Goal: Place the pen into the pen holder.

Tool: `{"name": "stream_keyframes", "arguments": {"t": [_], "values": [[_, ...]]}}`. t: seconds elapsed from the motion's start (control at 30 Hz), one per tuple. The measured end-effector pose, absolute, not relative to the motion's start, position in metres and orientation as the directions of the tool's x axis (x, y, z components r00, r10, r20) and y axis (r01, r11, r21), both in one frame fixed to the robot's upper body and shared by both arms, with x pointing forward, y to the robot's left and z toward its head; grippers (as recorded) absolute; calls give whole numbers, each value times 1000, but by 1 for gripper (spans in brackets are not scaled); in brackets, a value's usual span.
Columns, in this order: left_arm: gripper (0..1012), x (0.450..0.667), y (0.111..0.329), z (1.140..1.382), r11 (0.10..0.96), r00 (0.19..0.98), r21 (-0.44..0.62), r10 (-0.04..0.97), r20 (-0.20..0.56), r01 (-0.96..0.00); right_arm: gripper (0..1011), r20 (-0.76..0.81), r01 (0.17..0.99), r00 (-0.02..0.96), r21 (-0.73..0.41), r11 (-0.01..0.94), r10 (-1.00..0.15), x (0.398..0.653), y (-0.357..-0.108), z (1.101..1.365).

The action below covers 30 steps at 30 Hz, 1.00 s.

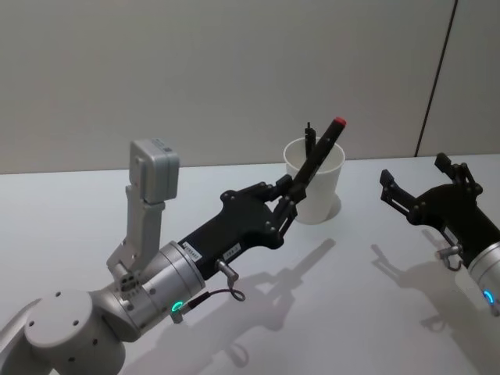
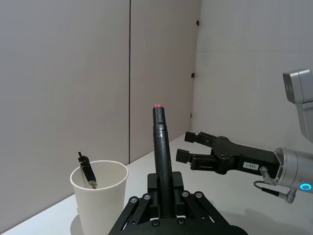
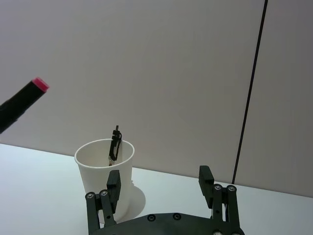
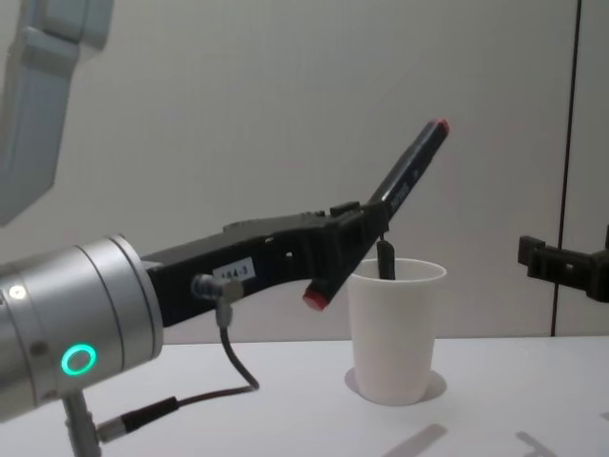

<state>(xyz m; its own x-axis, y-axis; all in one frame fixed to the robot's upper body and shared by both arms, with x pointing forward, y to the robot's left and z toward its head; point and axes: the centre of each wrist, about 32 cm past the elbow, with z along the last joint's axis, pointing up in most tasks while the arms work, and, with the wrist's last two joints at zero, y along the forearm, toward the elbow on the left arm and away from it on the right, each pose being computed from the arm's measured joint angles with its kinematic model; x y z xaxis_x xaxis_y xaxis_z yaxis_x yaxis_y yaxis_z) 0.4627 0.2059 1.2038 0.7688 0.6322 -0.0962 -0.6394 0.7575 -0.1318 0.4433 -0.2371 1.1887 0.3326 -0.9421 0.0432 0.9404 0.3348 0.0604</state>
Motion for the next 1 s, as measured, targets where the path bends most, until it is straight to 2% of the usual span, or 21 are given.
{"name": "stream_keyframes", "arguments": {"t": [0.47,1.0], "values": [[170,463,201,1203,758,766,-115,641,-50,-642,1001,43,940,333,60,335,-942,443,-237,1189],[170,463,200,1203,758,765,-110,643,-34,-643,1001,43,940,333,60,335,-942,443,-237,1189]]}}
